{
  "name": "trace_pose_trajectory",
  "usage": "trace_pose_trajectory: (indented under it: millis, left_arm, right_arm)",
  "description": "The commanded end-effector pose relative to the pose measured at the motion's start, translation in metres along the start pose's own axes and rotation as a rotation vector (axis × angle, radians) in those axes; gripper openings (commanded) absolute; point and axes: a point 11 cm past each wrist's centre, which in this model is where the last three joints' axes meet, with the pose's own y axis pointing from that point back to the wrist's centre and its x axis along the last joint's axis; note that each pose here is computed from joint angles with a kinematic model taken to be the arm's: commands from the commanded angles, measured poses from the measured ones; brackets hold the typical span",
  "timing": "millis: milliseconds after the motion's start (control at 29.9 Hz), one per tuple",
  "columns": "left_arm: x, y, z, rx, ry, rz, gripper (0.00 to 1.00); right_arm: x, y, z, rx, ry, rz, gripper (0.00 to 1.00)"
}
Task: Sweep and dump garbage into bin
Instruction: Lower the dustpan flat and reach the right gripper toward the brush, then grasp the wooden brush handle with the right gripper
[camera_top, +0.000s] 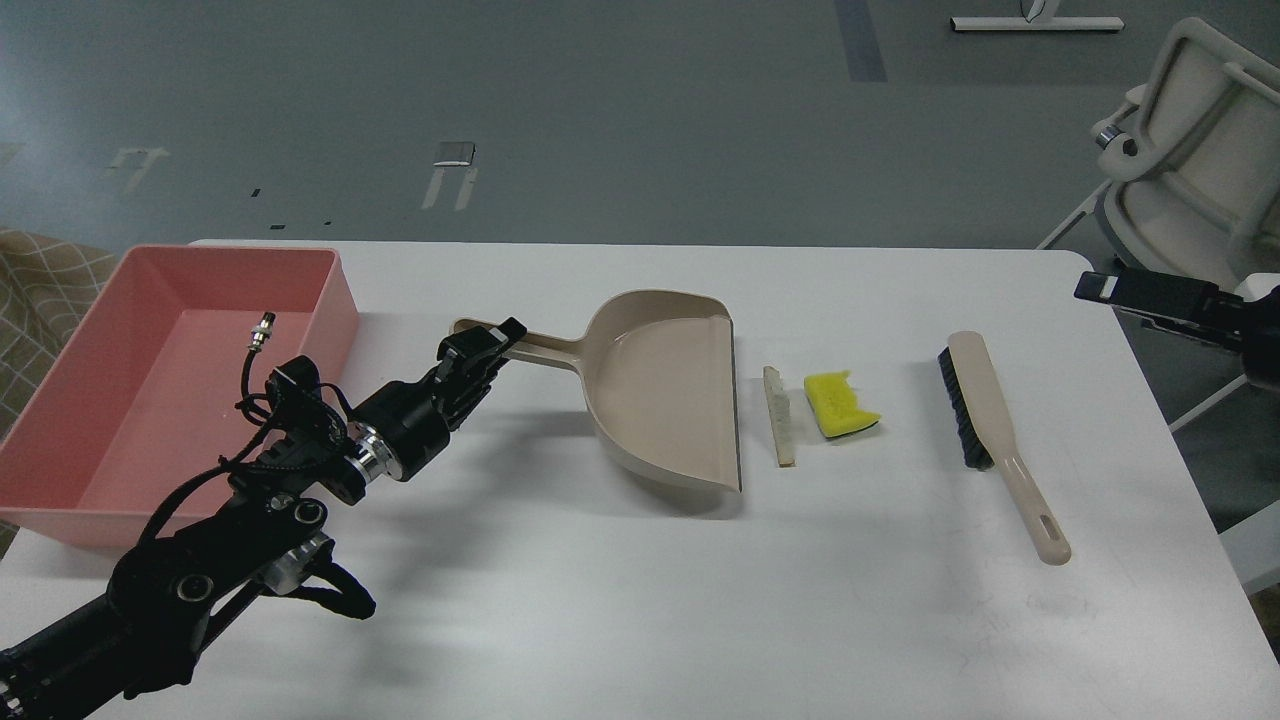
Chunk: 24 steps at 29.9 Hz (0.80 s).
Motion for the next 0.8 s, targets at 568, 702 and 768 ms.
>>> trace_pose_trajectory:
  millis: [568, 702, 768]
  left_arm:
    - [-0.001, -0.001, 0.000, -0.006, 0.007, 0.014, 0.13]
    - [-0.012, -0.006, 0.000, -0.013, 0.028, 0.004, 0.13]
    - [-0.013, -0.006, 0.000, -0.014, 0.031, 0.005, 0.13]
  right_arm:
    - [-0.067, -0.031, 0.016, -0.001, -0.066, -0.130, 0.99]
    - [-0.062, -0.028, 0.036, -0.103, -0.038, -0.117, 0.99]
    - [-0.062, -0.028, 0.039, -0.114, -0.040, -0.118, 0.99]
